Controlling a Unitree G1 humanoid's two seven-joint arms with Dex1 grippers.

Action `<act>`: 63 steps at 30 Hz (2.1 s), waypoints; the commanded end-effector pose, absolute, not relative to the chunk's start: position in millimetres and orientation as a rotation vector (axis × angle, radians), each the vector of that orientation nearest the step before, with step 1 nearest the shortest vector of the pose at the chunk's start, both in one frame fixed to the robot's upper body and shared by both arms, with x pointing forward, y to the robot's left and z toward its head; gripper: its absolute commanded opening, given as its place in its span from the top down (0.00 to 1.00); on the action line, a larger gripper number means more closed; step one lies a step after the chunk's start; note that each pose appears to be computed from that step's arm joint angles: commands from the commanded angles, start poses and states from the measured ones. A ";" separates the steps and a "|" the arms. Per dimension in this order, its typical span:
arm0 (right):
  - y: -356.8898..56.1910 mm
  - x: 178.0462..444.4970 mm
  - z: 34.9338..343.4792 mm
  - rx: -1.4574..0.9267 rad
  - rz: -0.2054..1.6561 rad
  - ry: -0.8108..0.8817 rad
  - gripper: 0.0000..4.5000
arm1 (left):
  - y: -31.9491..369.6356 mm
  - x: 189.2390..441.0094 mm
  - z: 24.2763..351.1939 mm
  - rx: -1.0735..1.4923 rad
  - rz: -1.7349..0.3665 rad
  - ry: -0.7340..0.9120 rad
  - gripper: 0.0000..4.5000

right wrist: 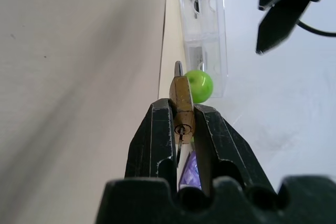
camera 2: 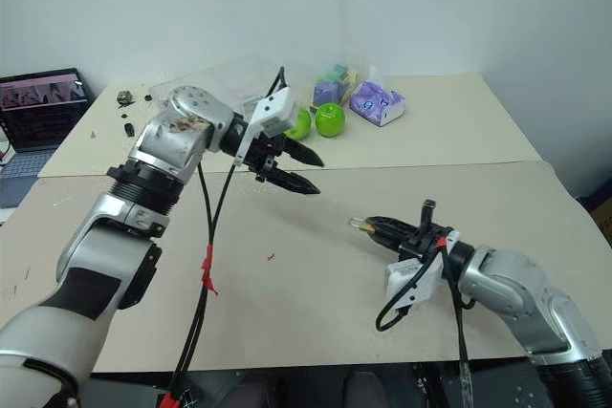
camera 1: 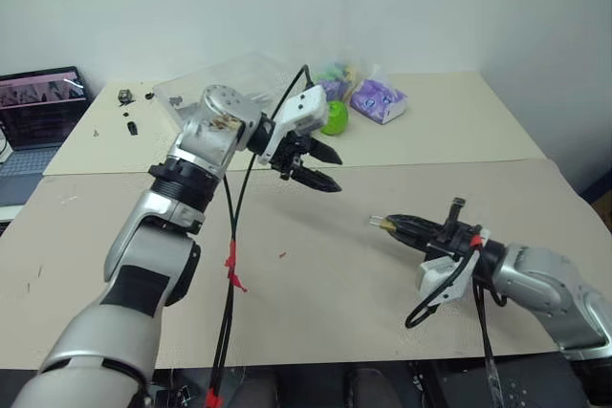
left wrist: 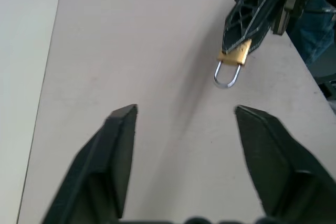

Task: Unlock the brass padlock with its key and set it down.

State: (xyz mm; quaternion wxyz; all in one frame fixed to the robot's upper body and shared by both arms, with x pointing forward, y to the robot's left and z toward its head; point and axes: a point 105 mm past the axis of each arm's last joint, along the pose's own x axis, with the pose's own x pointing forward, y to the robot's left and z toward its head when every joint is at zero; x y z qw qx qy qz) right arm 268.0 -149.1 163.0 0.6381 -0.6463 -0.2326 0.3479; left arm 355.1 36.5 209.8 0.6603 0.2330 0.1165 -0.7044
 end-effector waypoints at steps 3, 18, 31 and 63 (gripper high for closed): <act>-138.6 261.4 181.8 -1.450 0.778 -0.608 0.97 | 19.5 340.2 218.0 0.477 -1.639 0.195 0.89; -127.6 261.0 187.8 -1.437 0.774 -0.628 0.97 | -7.2 324.3 212.4 0.451 -1.670 0.178 0.98; -128.7 266.9 201.7 -1.455 0.750 -0.645 0.97 | -11.6 322.4 207.1 0.481 -1.672 0.178 0.98; -138.9 269.9 229.6 -1.421 0.679 -0.636 0.97 | -16.7 319.3 203.9 0.489 -1.684 0.174 0.98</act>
